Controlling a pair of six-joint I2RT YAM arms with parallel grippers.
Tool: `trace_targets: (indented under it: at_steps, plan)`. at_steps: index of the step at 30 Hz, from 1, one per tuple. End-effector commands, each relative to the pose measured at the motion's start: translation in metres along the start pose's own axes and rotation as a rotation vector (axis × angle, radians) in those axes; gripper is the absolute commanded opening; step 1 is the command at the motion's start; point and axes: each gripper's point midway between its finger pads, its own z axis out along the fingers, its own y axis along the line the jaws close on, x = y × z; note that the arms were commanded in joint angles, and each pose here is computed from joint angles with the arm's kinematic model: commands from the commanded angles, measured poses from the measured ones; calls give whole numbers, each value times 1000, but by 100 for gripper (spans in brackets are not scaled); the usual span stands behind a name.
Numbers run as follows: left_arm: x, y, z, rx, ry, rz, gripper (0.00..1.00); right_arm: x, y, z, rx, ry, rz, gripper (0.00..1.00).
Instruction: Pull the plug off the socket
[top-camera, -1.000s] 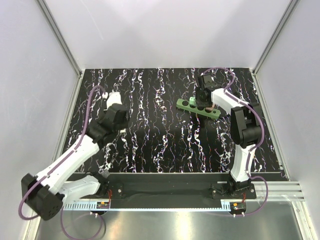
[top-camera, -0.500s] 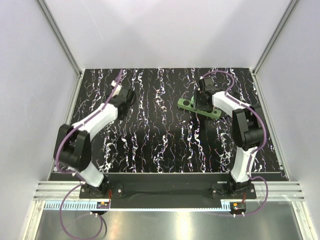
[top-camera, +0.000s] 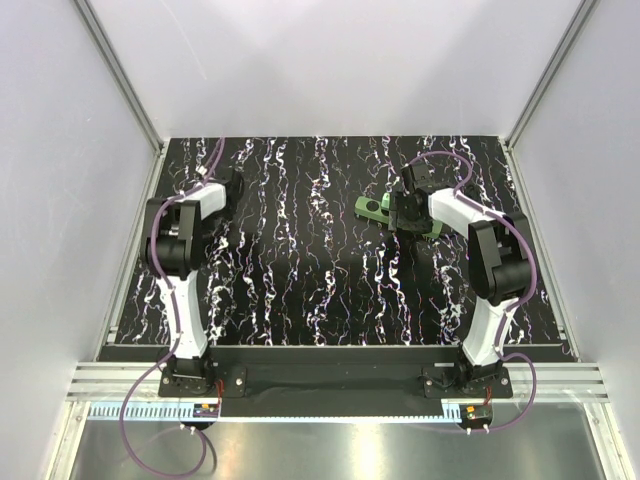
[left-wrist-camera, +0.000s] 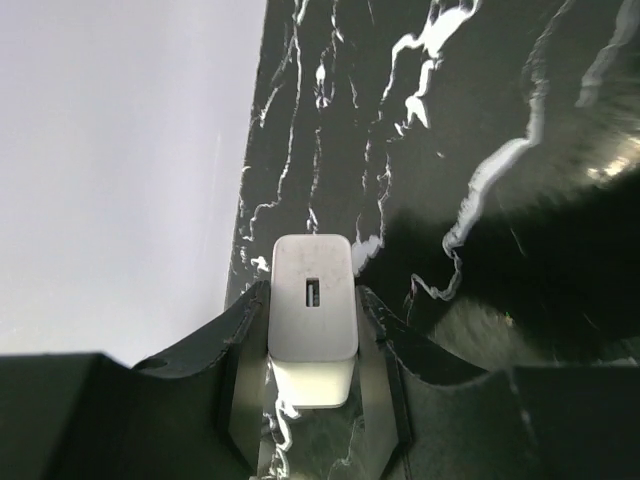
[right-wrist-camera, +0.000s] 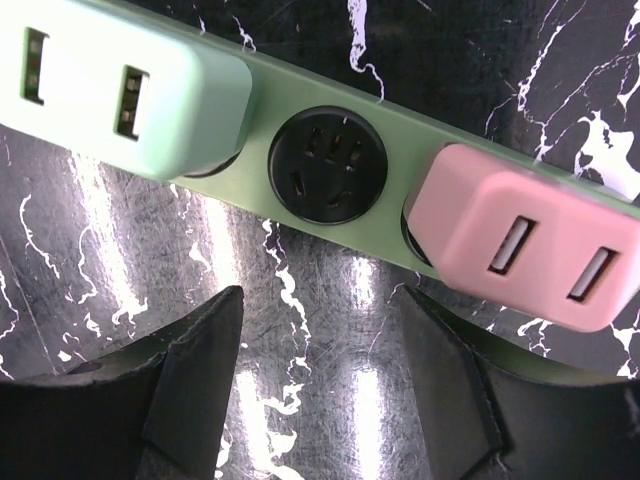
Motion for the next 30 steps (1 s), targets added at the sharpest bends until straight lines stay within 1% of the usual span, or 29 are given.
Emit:
trace_targets:
  at_steps: [1, 5, 6, 7, 11, 13, 15, 16, 18, 19, 20, 22, 23, 26, 30]
  plan:
    - [-8, 22, 6, -90, 17, -3, 0, -16, 6, -23, -41, -69, 1, 72]
    - [7, 34, 30, -118, 85, -33, 0, -17, 7, -25, -48, -77, -2, 72]
    - [8, 29, 31, -95, 86, -33, 0, -17, 7, -25, -49, -78, -3, 72]
    - [13, 33, 38, -104, 108, -37, 0, -16, 8, -24, -53, -74, -4, 72]
    - [11, 29, 37, -66, 99, -69, 1, -15, 9, -21, -59, -64, -4, 72]
    - [7, 30, 33, -40, 87, -98, 15, -15, 10, -19, -65, -62, -5, 72]
    - [4, 30, 31, -18, 81, -110, 24, -14, 10, -18, -66, -57, -5, 72]
    - [4, 31, 29, -14, 78, -110, 30, -13, 11, -17, -68, -55, -7, 73]
    - [3, 30, 27, -1, 69, -123, 38, -12, 11, -17, -68, -51, -8, 73]
    - [5, 32, 26, 4, 65, -124, 43, -12, 11, -17, -72, -52, -8, 73]
    - [5, 32, 25, 6, 61, -127, 54, -12, 11, -17, -72, -52, -7, 73]
    - [4, 34, 23, 14, 54, -136, 64, -12, 12, -18, -75, -53, -7, 73]
    - [4, 34, 22, 20, 53, -135, 77, -13, 12, -19, -76, -54, -7, 73]
    - [-1, 42, 12, 44, 27, -189, 85, -13, 12, -20, -76, -56, -7, 73]
    - [-18, 58, -15, 112, -51, -311, 88, -13, 11, -21, -71, -60, 0, 73]
